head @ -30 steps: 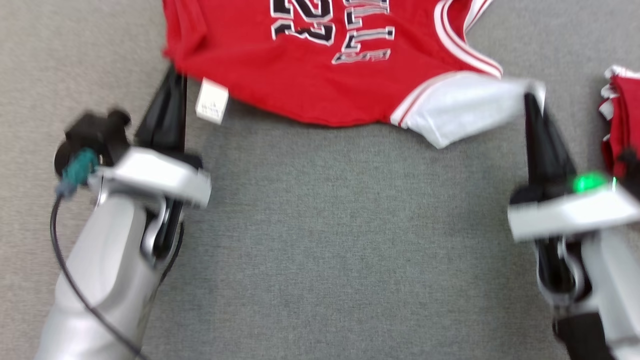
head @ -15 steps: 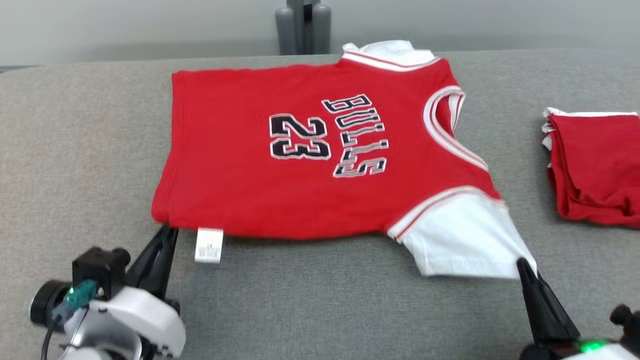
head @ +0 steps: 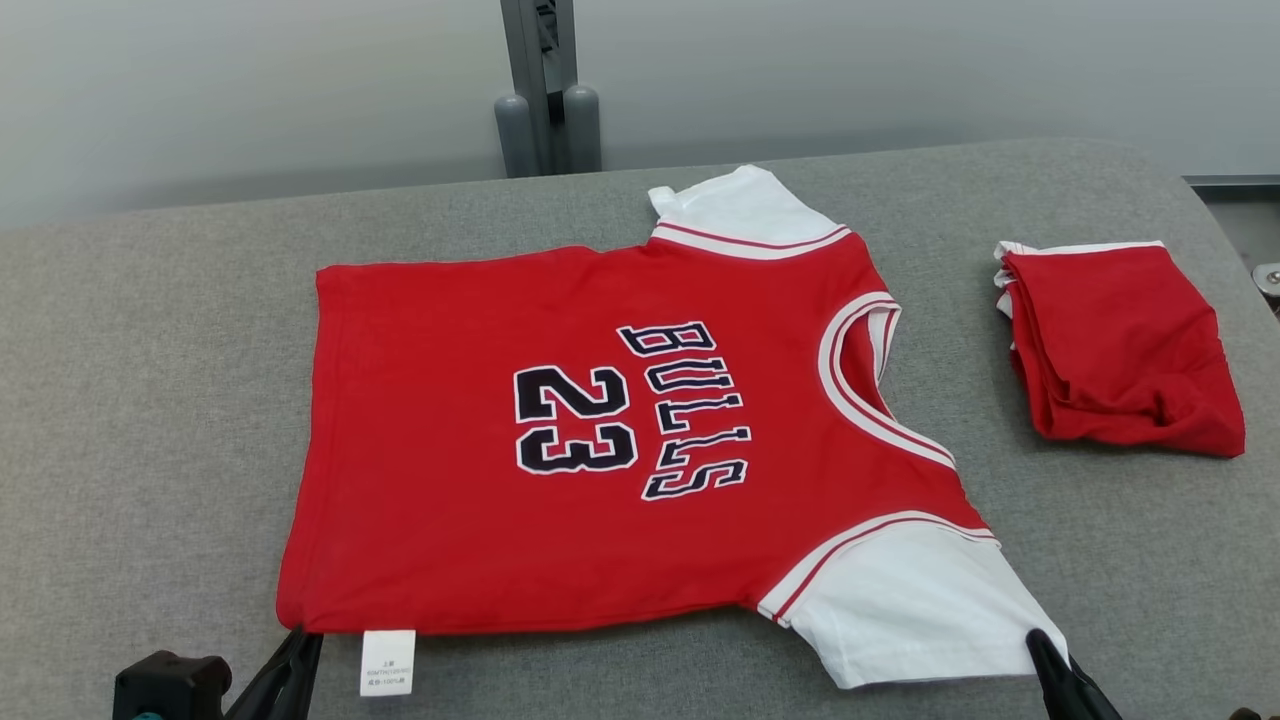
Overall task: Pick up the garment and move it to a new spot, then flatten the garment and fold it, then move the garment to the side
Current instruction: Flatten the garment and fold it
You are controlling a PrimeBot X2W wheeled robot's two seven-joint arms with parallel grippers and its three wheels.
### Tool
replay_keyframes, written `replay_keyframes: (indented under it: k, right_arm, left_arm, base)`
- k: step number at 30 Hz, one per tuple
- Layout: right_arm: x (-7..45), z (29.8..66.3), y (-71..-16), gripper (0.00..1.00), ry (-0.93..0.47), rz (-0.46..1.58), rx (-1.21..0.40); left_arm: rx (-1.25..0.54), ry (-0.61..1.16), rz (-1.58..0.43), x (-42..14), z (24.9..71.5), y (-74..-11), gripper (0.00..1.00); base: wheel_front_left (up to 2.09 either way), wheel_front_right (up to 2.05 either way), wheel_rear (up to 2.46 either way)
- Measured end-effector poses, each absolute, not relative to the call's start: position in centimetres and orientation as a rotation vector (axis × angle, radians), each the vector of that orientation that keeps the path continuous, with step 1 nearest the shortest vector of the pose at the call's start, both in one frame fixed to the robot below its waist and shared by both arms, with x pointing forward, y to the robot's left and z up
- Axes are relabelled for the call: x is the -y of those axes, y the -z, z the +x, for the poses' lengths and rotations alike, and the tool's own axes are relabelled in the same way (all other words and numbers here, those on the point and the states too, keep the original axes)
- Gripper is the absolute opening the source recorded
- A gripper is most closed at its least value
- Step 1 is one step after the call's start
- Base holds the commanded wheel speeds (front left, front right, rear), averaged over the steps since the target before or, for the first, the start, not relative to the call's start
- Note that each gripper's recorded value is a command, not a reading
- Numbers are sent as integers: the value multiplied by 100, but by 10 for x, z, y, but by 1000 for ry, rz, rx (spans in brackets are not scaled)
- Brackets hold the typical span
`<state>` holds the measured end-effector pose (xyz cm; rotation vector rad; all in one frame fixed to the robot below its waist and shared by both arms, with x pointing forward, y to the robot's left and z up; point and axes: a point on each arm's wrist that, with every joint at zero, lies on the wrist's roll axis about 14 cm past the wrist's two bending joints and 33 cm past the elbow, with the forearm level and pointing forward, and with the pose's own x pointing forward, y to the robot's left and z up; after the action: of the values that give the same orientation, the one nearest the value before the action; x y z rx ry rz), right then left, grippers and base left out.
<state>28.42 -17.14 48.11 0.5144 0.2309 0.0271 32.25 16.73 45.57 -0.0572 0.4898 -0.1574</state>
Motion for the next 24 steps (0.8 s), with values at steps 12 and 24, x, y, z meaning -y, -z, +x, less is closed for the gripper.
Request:
replay_keyframes:
  k: [12,24]
  right_arm:
    - [173,314,-494,0,-48,526,-159]
    - [157,390,-495,0,-122,468,-121]
  left_arm:
    - [-485,193,-91,-157,334,-462,0]
    - [-512,203,-129,-149,379,-439,0]
  base:
    - [0,0,0]
    - [0,0,0]
